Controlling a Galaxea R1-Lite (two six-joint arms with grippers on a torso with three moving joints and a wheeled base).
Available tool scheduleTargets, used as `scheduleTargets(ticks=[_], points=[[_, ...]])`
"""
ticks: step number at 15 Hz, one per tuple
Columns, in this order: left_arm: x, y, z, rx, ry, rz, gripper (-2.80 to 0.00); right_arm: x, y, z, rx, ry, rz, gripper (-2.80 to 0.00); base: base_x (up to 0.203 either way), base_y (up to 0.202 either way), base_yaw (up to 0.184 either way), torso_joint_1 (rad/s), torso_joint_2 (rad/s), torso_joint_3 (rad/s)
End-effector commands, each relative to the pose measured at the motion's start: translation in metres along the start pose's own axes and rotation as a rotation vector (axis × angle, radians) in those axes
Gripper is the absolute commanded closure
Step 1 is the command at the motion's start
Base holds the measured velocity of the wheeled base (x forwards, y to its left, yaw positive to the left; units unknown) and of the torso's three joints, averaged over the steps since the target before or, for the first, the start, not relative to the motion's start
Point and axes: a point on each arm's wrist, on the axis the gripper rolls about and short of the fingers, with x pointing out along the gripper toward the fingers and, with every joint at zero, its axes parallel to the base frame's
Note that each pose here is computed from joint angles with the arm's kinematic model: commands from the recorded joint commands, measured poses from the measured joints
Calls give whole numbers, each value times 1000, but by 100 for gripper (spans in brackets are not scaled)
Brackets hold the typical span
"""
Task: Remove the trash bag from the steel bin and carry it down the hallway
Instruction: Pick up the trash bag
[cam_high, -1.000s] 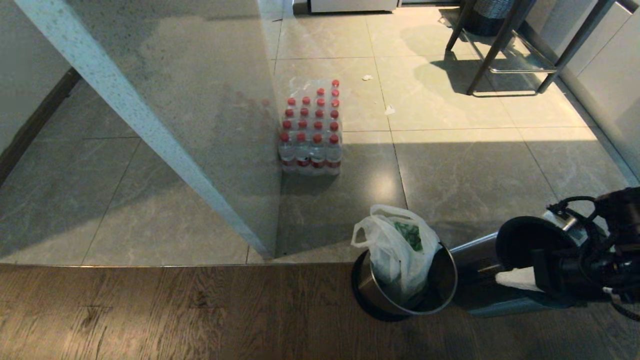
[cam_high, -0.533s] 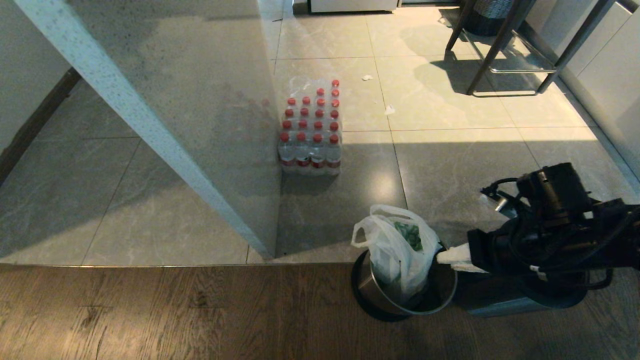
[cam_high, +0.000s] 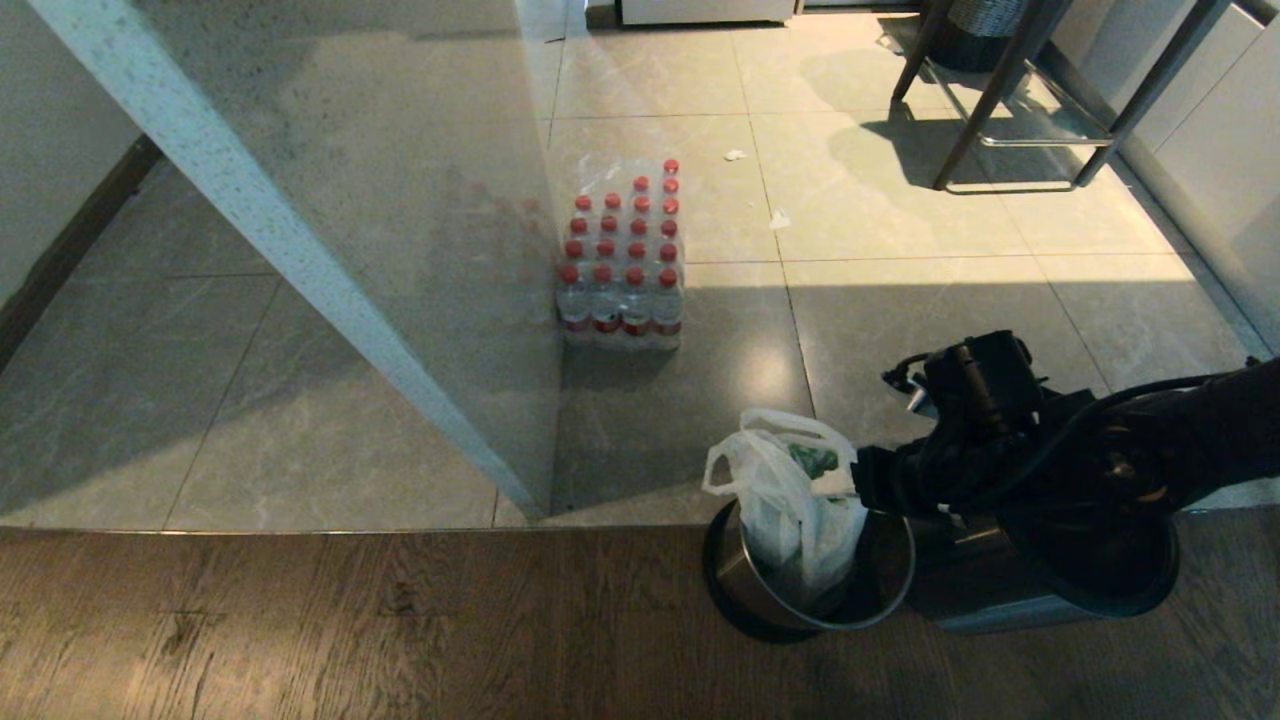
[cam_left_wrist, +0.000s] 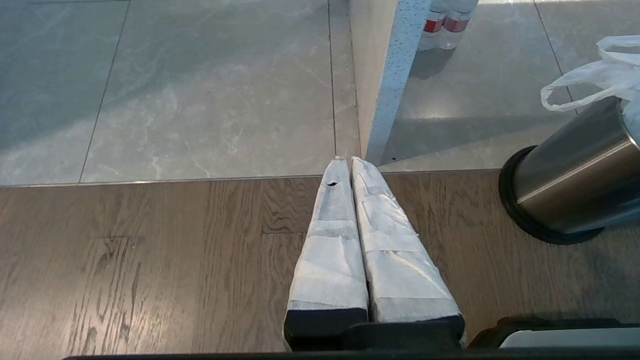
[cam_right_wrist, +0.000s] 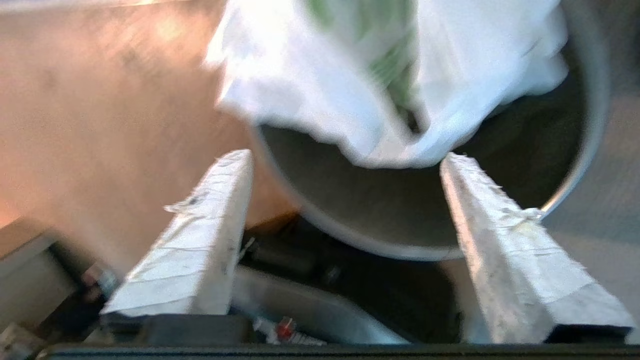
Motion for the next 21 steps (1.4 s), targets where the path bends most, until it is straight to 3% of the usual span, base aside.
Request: scheduleTargets(ticks=[1,7,9,13,17,21], points=[[0,0,0,0,1,0,0,9,-1,4,-16,-8,-26,-280,0,0,0,0,0,0],[0,0,0,0,0,0,0,-1,6,20,-83,-94,-55,-280,0,0,0,0,0,0],[0,0,0,0,1,0,0,5,4,18,-125,-85,-83,-280,0,0,0,0,0,0],[0,0,0,0,1,0,0,11,16,21,-149,-89,-51,-280,0,0,0,0,0,0],[0,0,0,0,1,0,0,15,36,10,-186,-54,-8,-280,0,0,0,0,0,0],[0,0,0,0,1,0,0,47,33,-6,-198,34,-35,-280,0,0,0,0,0,0]])
